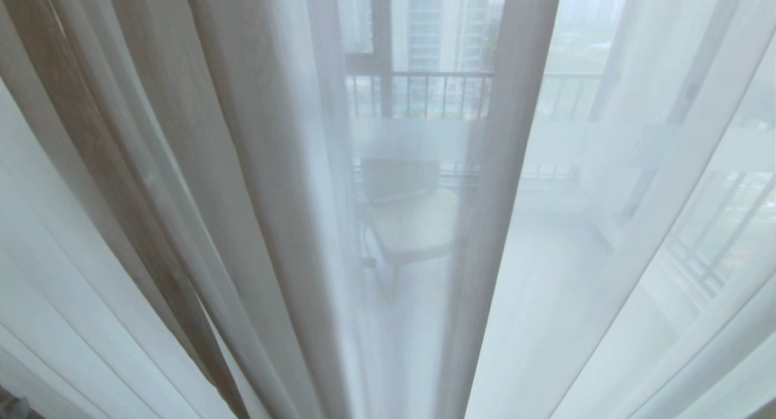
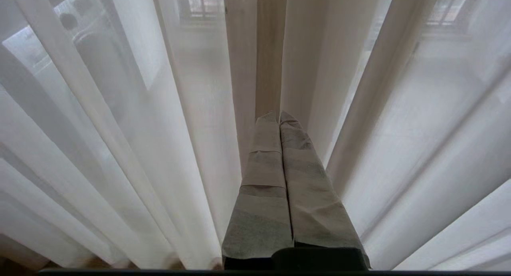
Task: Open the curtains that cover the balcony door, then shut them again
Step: Close the outer curtains on both sides
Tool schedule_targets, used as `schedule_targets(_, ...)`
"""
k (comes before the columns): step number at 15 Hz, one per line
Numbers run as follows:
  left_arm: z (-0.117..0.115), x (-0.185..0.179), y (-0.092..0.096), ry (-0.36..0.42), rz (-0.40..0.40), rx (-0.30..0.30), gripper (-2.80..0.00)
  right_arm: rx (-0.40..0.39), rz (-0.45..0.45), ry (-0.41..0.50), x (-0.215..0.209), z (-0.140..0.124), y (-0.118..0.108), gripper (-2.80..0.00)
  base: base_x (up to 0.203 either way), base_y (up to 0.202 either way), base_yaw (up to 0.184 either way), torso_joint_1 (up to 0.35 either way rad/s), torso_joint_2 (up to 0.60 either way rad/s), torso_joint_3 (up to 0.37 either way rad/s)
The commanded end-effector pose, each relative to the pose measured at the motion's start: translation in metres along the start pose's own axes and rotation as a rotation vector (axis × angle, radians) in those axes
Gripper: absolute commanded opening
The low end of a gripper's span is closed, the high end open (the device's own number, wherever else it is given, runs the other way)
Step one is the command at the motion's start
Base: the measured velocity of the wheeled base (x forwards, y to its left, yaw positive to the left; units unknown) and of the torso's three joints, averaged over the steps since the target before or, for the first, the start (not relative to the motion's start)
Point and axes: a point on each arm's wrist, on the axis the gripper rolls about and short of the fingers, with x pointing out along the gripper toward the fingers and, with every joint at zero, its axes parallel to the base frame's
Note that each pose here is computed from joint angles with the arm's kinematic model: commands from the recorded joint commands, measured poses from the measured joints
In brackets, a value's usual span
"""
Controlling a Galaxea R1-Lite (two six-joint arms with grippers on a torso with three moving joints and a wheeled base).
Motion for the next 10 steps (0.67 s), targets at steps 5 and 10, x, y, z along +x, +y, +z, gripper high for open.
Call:
schedule_targets(5, -0.043, 0.008, 0.001, 0.147, -0.008, -0.02, -2.8, -0.001, -0.001, 0.0, 0.0, 0.0, 0.0, -2.8, 0.0, 0.0, 0.0, 0.0, 0.0, 0.0)
schedule_targets(10, -0.041, 0.005, 0.0, 0.098, -0.046, -0.018, -2.8, -0.001, 0.0, 0.0, 0.0, 0.0, 0.0, -2.8, 0.0, 0.0, 0.0, 0.0, 0.0, 0.0)
